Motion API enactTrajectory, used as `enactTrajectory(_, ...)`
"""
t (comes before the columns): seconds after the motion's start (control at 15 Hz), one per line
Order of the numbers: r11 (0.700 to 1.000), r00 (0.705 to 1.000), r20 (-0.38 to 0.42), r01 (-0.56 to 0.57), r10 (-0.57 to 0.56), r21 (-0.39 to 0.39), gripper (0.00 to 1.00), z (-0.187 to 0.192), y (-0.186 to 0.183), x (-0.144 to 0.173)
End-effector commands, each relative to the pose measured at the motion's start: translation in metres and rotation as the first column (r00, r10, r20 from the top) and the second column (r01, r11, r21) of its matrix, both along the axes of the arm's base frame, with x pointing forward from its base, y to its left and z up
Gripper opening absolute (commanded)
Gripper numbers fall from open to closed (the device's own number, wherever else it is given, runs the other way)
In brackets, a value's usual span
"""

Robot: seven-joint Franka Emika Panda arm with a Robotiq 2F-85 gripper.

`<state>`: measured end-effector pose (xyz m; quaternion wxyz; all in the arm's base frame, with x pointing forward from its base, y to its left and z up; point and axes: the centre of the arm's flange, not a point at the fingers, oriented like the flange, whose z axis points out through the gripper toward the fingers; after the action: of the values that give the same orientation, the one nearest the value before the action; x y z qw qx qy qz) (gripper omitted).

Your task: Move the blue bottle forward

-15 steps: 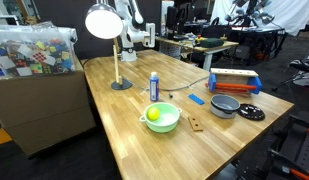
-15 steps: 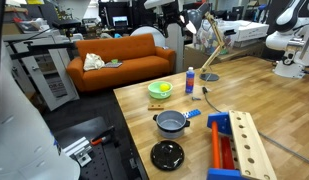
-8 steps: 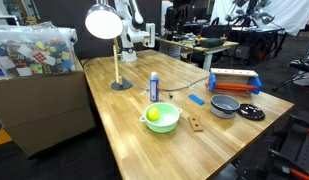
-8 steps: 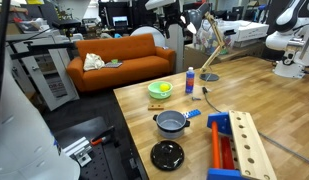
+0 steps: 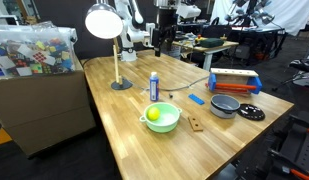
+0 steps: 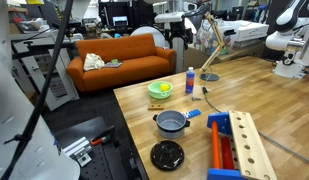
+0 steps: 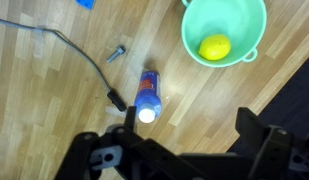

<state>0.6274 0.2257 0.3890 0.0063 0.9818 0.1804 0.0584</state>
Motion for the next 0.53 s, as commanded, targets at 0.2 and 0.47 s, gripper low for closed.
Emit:
enactTrajectory(0.2,1.000,1.000,-0.011,0.000,0.000,-0.002,1.00,-0.0072,0.0026,0.0121)
enactTrajectory(0.47,1.000,1.000,-0.014,-0.001,0.001,-0.003,1.00,-0.0048,0.0034,0.0123)
